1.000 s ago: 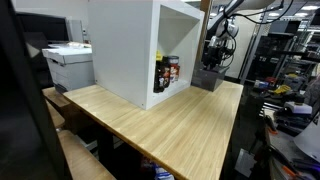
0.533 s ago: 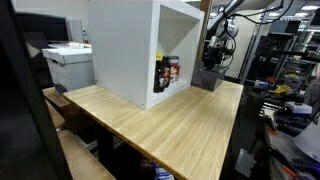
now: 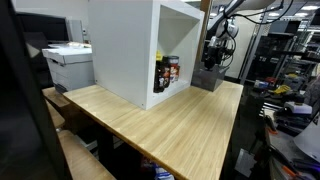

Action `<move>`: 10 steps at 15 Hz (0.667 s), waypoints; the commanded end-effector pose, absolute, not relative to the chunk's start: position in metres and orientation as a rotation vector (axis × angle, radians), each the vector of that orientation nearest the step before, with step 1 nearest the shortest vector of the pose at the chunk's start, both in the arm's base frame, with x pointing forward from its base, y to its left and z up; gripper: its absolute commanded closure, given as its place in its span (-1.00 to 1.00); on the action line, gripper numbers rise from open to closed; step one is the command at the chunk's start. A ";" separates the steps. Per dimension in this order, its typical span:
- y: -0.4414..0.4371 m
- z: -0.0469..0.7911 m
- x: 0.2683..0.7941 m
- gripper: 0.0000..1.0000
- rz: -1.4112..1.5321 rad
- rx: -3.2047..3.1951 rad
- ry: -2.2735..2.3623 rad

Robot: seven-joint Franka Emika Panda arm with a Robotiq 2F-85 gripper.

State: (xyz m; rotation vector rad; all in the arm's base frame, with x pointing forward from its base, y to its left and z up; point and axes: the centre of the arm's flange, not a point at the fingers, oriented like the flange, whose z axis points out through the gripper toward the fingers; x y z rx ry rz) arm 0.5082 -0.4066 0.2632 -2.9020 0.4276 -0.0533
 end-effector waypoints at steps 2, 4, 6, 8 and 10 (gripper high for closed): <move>-0.403 0.265 0.500 0.95 -0.065 -2.920 0.435; -0.402 0.266 0.497 0.95 -0.064 -2.922 0.434; -0.400 0.267 0.494 0.95 -0.064 -2.927 0.434; -0.398 0.269 0.491 0.95 -0.070 -2.929 0.423; -0.395 0.270 0.487 0.95 -0.074 -2.934 0.418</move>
